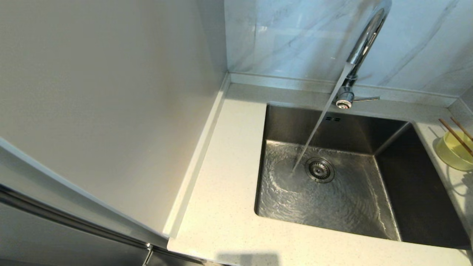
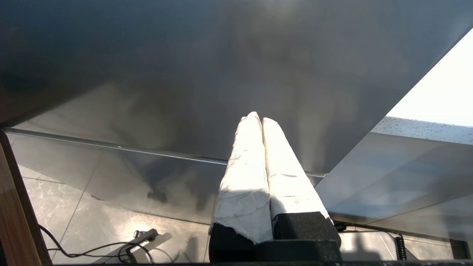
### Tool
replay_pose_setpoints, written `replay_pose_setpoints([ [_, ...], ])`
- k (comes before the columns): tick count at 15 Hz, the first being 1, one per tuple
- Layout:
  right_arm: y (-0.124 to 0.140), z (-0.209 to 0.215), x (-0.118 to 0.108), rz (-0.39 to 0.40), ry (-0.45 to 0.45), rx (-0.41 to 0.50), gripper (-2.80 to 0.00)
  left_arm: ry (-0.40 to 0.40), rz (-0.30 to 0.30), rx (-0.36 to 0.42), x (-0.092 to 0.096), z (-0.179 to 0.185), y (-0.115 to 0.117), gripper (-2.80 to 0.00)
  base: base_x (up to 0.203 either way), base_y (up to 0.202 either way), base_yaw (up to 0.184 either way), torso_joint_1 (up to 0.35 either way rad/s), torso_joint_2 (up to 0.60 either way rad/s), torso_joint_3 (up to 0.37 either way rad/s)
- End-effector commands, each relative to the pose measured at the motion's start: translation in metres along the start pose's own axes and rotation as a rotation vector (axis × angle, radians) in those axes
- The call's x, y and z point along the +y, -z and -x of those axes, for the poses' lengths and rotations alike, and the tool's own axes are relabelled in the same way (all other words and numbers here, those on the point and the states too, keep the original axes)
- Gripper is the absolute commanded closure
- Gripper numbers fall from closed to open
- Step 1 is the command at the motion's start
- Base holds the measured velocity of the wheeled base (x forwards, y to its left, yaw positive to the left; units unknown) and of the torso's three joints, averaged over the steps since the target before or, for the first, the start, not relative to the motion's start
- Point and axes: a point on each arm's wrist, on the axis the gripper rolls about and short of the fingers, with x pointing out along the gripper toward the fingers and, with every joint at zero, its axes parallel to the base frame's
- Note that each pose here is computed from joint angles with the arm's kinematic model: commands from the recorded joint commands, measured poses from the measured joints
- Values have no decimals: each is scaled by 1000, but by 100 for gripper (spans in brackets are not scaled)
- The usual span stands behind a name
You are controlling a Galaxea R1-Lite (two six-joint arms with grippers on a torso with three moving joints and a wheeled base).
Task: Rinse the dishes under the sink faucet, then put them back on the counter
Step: Pick up the chopsticks
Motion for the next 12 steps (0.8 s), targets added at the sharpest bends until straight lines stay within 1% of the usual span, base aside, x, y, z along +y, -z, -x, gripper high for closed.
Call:
replay_pose_setpoints([
  [1,-1,-3,1,7,-12,5,-280,1,0,0,0,0,0,0,0,0,0,0,0,0],
  [12,-2,-2,2,4,-9,3,-280,0,0,0,0,0,0,0,0,0,0,0,0,0],
])
